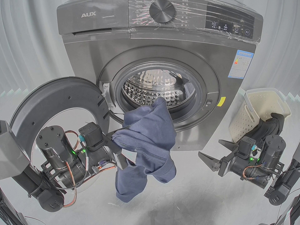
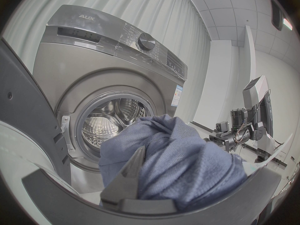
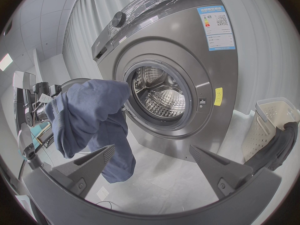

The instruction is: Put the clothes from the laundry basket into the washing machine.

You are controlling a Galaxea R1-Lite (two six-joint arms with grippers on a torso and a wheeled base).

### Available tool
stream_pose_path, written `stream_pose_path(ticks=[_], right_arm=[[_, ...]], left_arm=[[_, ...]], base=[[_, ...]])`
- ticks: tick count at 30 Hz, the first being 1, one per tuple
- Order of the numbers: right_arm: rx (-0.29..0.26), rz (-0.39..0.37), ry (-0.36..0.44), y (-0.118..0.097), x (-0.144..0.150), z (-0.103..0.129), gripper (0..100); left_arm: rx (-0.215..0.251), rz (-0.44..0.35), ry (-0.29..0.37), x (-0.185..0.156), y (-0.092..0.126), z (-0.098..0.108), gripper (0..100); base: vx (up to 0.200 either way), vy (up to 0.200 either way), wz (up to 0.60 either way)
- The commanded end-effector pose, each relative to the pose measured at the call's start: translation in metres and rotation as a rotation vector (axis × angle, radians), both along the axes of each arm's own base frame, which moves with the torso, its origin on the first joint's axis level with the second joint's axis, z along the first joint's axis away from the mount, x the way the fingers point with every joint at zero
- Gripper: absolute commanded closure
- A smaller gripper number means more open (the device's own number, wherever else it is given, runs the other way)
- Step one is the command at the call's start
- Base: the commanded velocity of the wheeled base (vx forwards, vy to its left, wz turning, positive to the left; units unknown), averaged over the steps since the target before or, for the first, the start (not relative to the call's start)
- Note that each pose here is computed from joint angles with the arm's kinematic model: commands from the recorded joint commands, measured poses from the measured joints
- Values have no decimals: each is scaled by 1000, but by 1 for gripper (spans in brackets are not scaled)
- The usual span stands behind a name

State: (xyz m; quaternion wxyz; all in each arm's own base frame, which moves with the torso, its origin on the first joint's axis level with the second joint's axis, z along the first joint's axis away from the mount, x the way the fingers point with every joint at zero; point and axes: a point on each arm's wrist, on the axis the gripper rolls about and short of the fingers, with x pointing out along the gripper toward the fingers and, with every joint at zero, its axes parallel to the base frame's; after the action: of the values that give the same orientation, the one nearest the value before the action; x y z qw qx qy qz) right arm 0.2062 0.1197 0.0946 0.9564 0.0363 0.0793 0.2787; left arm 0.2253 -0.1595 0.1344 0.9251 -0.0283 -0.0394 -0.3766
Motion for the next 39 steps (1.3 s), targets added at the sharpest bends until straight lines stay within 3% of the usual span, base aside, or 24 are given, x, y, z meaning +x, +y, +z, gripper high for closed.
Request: stream_pose_path(ticks=[1,8,20,32,39], right_arm=[[-4,9,9,2,-1,-2,0],[-7,13,17,4,-1,-4,0],[-8,27,18,7,-2,-5,0],[-7,42,19,10,-4,-5,0],[-7,45,18,11,-5,-4,0]], left_arm=[[9,-2,13,1,-2,-5,100],[13,-19,15,-2,-5,-6,100],[26,-32,20,-3,-9,-9,100],[34,-43,31,-7,-11,-12,100],[37,-69,34,-12,-16,-13,100]], base=[[200,0,0],[29,0,0],[200,0,0],[0,0,0],[171,0,0]])
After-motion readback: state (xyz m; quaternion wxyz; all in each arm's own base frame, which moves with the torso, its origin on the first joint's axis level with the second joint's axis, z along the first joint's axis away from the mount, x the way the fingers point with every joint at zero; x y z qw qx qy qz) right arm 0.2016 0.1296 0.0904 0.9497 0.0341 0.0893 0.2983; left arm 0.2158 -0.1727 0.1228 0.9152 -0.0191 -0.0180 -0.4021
